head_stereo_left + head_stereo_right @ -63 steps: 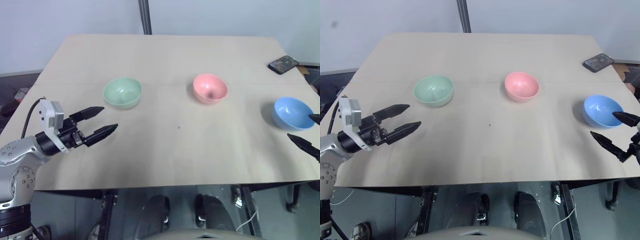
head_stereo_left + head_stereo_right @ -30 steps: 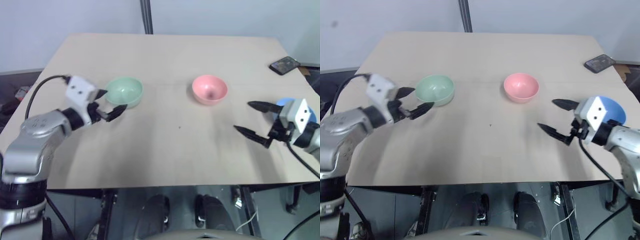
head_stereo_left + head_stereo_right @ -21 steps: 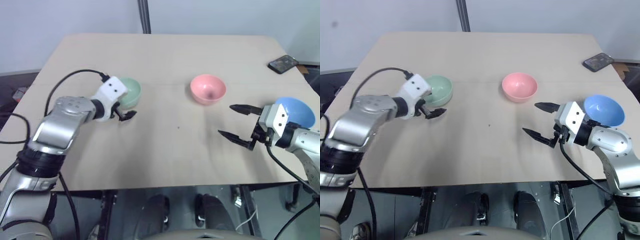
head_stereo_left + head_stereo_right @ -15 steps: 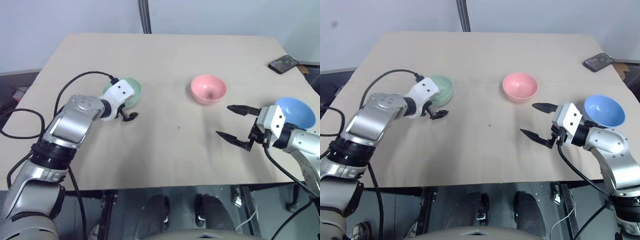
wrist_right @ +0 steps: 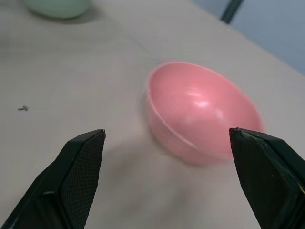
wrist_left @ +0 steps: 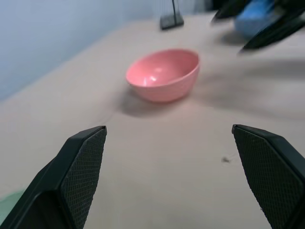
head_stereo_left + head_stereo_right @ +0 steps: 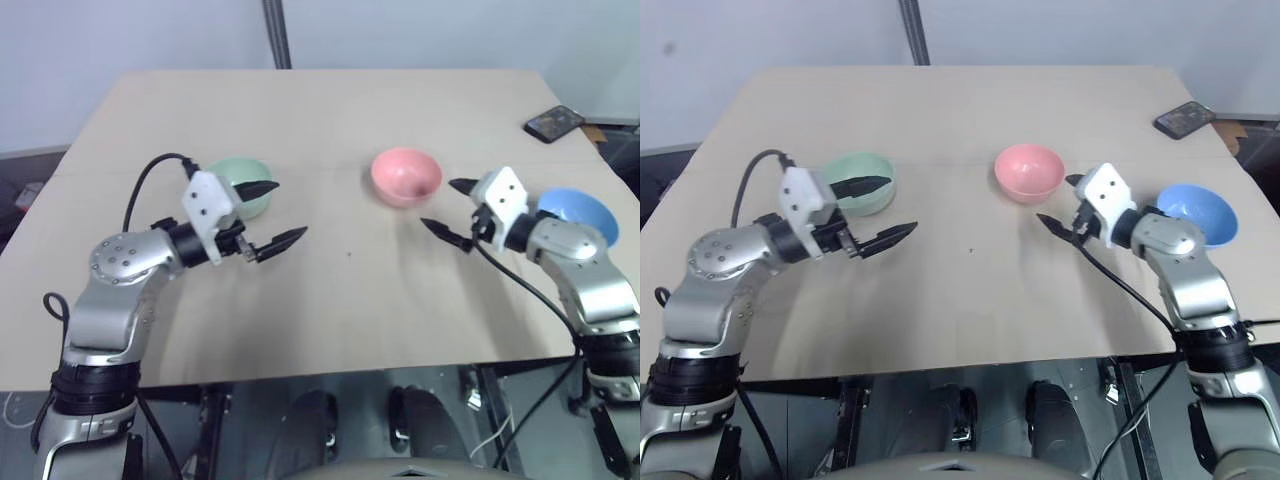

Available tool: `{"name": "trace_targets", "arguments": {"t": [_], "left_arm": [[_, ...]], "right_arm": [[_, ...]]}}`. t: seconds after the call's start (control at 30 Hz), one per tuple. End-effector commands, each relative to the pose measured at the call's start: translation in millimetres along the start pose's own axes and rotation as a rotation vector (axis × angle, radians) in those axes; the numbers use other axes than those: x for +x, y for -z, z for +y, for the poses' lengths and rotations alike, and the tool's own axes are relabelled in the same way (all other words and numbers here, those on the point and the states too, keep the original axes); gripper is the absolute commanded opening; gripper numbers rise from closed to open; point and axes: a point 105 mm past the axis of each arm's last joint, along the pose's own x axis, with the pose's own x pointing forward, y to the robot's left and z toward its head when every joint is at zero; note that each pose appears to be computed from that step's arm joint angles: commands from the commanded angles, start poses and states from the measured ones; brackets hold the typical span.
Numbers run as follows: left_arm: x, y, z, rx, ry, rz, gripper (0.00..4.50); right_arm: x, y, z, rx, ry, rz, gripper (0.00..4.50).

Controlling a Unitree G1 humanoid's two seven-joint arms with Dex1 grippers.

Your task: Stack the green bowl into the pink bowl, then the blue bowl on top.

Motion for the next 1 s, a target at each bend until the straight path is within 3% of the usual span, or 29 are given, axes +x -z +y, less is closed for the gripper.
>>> {"name": "trace_targets", "arguments": {"t": [0.03,0.23,0.27,0.37,0.57,0.6,0.7,0.8,1.0], "left_arm": [[-16,-14,-4,-0.103,0.034,-0.094,4.5],[-29,-18,-20,-0.165,0.083,-0.076,4.5],[-31,-18,-21,-0.162,0.078,-0.068,4.5],[-37,-17,-22,-0.162,0.061,-0.05,4.5],[-40,-15,-27,-0.177,0.038,-0.045,4.5],[-40,-14,-28,-0.178,0.033,-0.043,4.5],[-41,-11,-26,-0.182,0.008,-0.031,4.5],[-45,-3,-20,-0.188,-0.037,-0.01,4.5],[-60,17,-3,-0.192,-0.13,0.06,4.5]], "right_arm": [[25,1,-10,-0.106,-0.054,0.055,4.38],[49,14,-26,-0.155,-0.081,0.142,4.38],[51,16,-28,-0.165,-0.086,0.152,4.15],[54,17,-29,-0.179,-0.116,0.159,3.26],[59,9,-23,-0.249,-0.179,0.135,0.36],[59,4,-23,-0.266,-0.179,0.12,0.08],[57,-13,-14,-0.32,-0.235,0.061,0.08],[42,-34,24,-0.34,-0.44,-0.013,0.08],[16,-33,89,-0.36,-0.679,0.052,0.08]]}}
